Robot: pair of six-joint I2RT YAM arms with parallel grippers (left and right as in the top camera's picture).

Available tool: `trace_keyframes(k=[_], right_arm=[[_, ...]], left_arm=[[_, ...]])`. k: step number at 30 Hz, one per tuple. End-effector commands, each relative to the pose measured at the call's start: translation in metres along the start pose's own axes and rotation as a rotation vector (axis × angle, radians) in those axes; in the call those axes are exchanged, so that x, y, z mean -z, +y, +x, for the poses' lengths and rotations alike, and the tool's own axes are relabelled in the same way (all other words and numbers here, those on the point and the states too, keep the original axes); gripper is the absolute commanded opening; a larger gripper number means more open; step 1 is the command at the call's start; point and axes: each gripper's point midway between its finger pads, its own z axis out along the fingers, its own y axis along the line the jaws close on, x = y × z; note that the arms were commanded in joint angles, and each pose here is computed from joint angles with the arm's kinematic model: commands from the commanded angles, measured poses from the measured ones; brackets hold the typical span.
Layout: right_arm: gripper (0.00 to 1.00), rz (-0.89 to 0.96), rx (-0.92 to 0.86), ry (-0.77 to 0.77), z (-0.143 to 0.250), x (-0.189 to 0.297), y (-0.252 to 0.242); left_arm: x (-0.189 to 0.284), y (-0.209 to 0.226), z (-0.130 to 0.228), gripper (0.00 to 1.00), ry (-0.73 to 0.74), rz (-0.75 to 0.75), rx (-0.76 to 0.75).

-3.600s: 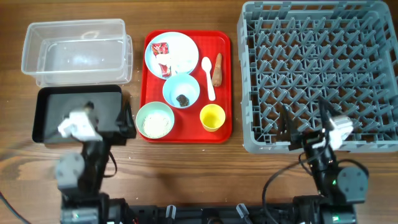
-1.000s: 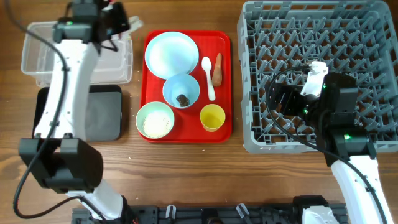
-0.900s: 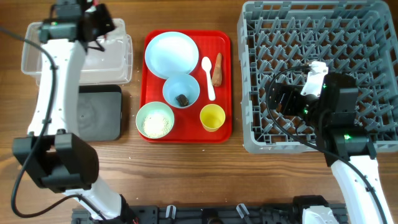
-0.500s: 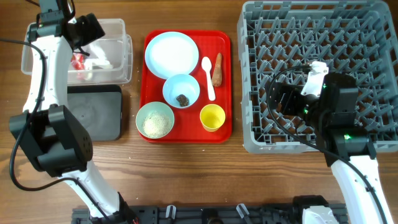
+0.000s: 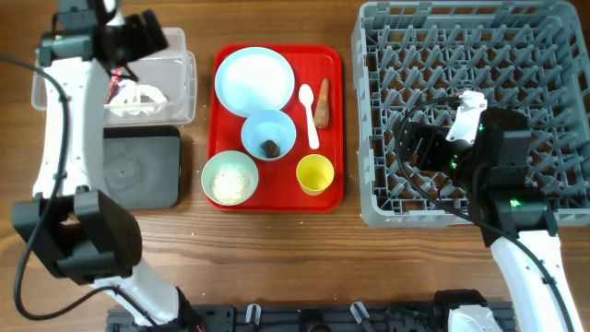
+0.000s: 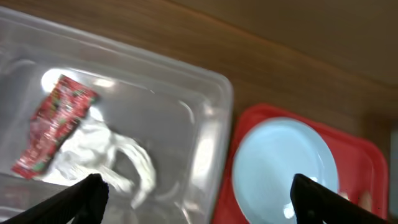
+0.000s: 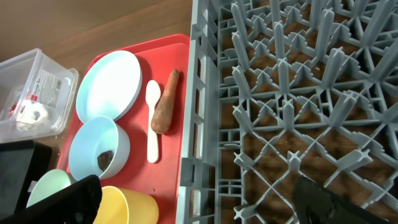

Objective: Sort waste into correct bins and load items into the dishwasher rack
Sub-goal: 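Carry wrapper and tissue with left gripper into the clear bin, release, then grasp the blue bowl rim with the left gripper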

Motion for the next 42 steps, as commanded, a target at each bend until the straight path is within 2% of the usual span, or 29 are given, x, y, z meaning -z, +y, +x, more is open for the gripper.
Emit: trace_keyframes(k=[1, 7, 13, 17, 20, 29, 33, 38, 42], right_arm=[[1.0, -0.017, -0.003, -0.013, -0.008, 0.002, 0.005], [1.0, -0.016, -0.003, -0.012, -0.007, 0.001, 0.005], [1.0, -0.009, -0.011, 0.014, -0.003, -0.005, 0.002], [1.0, -0.002, -0.019, 0.039, 0.002, -0.009, -0.001], [1.0, 0.002, -0.022, 0.052, 0.004, -0.012, -0.003], [1.0, 0.005, -0.026, 0.063, 0.006, -0.015, -0.004], [1.0, 0.005, -0.026, 0.062, 0.006, -0.015, -0.004], [1.0, 0.005, -0.026, 0.062, 0.006, -0.015, -0.004], [1.0, 0.005, -0.026, 0.063, 0.006, -0.015, -0.004]], left_arm=[[0.008, -0.064, 0.039, 0.94, 0.105, 0.099, -0.139], [0.012, -0.132, 0.122, 0.81, 0.338, 0.14, -0.242], [-0.003, -0.18, 0.18, 0.75, 0.449, 0.168, -0.35], [-0.02, -0.192, 0.207, 0.72, 0.503, 0.153, -0.376], [-0.037, -0.198, 0.222, 0.69, 0.531, 0.149, -0.395], [-0.079, -0.195, 0.269, 0.51, 0.644, 0.101, -0.433], [-0.087, -0.196, 0.277, 0.38, 0.656, 0.097, -0.44], [-0.09, -0.202, 0.283, 0.27, 0.654, 0.105, -0.455], [-0.095, -0.206, 0.291, 0.24, 0.656, 0.109, -0.468]])
